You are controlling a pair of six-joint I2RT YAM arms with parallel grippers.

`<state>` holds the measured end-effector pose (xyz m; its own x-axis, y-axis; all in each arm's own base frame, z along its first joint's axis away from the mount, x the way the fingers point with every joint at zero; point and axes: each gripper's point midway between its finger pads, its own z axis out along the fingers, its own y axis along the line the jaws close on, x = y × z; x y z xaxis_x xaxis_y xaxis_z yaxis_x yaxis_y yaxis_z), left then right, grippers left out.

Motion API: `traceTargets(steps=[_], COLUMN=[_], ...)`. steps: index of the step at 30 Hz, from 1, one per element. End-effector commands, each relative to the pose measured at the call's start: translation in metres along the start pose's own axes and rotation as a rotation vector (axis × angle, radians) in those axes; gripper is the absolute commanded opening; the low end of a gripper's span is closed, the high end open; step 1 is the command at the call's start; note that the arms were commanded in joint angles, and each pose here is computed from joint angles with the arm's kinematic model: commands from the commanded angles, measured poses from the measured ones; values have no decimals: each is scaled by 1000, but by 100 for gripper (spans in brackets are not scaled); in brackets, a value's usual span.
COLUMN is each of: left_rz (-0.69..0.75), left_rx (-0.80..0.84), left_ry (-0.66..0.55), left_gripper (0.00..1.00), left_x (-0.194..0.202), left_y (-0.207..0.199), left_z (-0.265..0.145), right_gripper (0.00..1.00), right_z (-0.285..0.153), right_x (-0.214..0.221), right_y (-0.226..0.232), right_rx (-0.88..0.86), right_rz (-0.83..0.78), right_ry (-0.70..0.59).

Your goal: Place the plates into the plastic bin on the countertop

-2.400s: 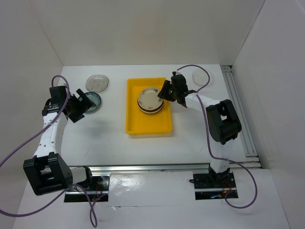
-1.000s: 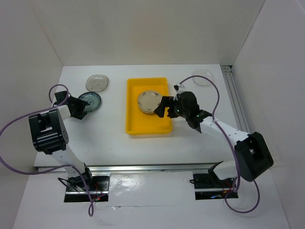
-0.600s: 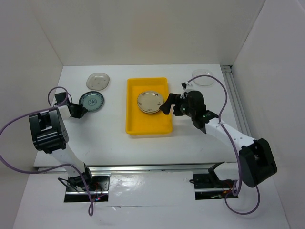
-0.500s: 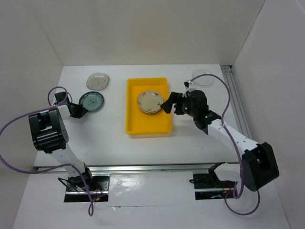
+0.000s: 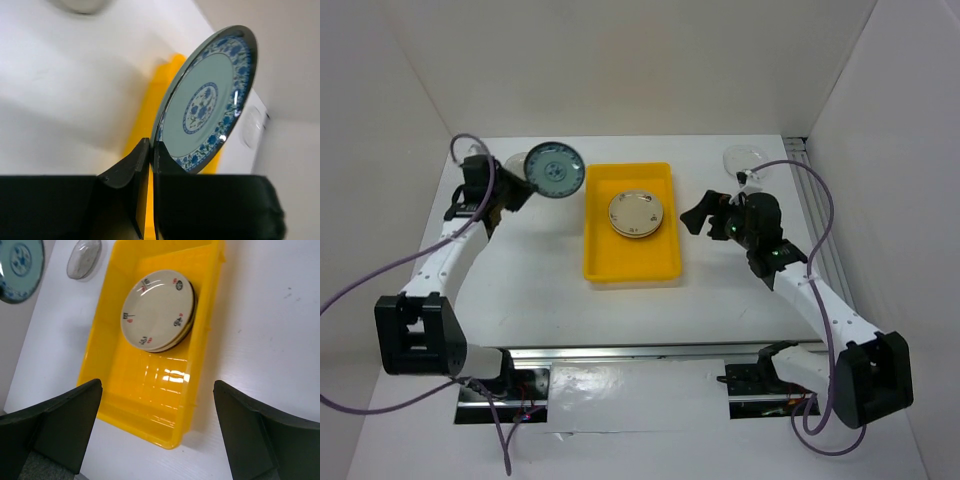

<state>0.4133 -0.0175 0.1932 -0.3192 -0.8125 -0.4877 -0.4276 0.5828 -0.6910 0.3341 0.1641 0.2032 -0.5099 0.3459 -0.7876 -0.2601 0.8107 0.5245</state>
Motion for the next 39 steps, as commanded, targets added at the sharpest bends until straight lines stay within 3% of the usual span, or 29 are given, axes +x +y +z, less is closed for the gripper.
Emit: traceTargets(steps=[1,6,9,21,23,24,25,26,29,35,36,38,39], left_rz=[189,306,343,330,329,334,343,343,361,409,437,459,473], left_rx=[192,265,235,139,143,148,150,162,222,408,447,448,435], left_ry=[137,358,421,488,496,502,502,493,486,480,438,430,397], left_gripper=[0,0,0,0,16,43,43,62,80,89,100,100,100], left_x=[35,118,147,178,178,181,180,177,169,162,150,154,146], left_y=[-72,-117,-124,-87,-89,-91,-91,-96,-112,-143,-152,-150,-150], left_z=[8,38,62,85,83,78,78,74,58,10,-7,-26,-32], right_gripper=[100,100,100,100,100,100,100,100,100,100,100,100,100], right_z=[-11,-27,-33,-48,-48,-48,-46,-46,-43,-28,-26,-10,-3], right_x=[5,-1,-3,-18,-17,-19,-17,-17,-14,-20,-21,-3,-19], right_y=[-13,-22,-29,-35,-34,-32,-34,-34,-39,-72,-90,-118,-124], right_rx=[22,46,75,97,87,83,87,87,103,234,275,300,278], right_rz=[14,36,50,50,50,58,61,61,66,164,226,329,371], right_ry=[9,-21,-18,-61,-56,-65,-57,-57,-46,-89,-100,-42,-101])
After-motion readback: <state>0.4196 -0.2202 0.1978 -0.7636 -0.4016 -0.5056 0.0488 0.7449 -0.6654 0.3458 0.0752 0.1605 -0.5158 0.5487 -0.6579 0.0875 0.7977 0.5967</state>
